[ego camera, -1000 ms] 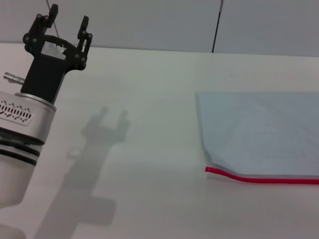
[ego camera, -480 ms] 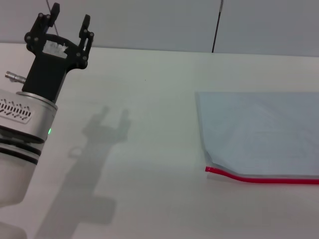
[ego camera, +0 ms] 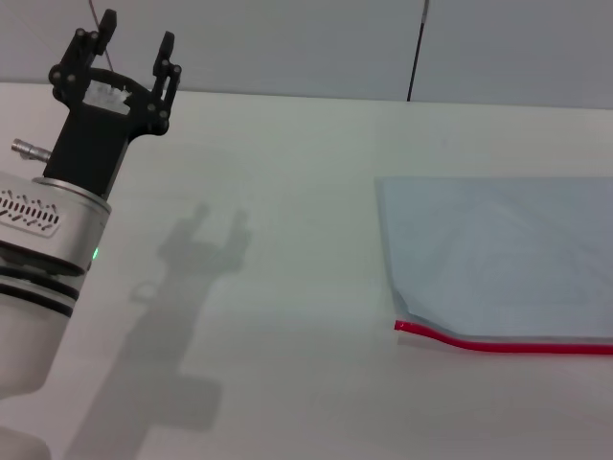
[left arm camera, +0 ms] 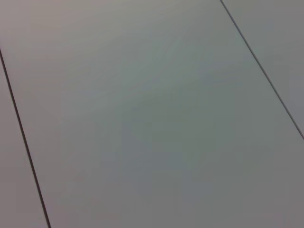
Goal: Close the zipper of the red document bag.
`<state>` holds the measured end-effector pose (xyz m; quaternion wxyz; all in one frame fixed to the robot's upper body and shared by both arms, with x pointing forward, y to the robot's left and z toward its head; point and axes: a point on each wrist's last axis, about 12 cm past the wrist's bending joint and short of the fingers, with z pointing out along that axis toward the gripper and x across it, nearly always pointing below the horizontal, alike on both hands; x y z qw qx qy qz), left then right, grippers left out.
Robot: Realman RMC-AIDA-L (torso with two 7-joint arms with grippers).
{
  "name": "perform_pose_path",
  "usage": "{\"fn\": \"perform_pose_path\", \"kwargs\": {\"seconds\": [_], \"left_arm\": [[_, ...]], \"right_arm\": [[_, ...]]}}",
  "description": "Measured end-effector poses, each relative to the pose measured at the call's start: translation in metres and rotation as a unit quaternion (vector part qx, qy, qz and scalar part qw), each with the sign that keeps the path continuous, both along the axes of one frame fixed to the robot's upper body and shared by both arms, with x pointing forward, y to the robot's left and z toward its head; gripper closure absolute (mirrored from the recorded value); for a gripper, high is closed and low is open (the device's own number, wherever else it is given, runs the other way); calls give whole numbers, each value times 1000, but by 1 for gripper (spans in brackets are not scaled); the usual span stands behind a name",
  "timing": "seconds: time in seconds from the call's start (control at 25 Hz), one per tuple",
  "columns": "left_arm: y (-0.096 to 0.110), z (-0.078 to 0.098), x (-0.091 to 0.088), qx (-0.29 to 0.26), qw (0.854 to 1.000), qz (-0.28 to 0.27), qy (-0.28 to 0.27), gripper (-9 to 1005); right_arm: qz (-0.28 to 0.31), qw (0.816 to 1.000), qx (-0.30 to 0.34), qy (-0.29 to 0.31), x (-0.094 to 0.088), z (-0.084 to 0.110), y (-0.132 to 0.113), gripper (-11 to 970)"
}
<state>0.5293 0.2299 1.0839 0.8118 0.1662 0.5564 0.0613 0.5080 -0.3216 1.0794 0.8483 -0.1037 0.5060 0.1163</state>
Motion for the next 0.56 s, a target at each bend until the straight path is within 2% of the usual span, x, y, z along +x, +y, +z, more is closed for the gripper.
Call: {"fn": "perform_pose_path", "kwargs": {"seconds": [0.56], "left_arm": [[0, 0, 0, 0, 1000, 0, 0, 423]], "right_arm": [[2, 1000, 0, 0, 0, 0, 0, 80]]}}
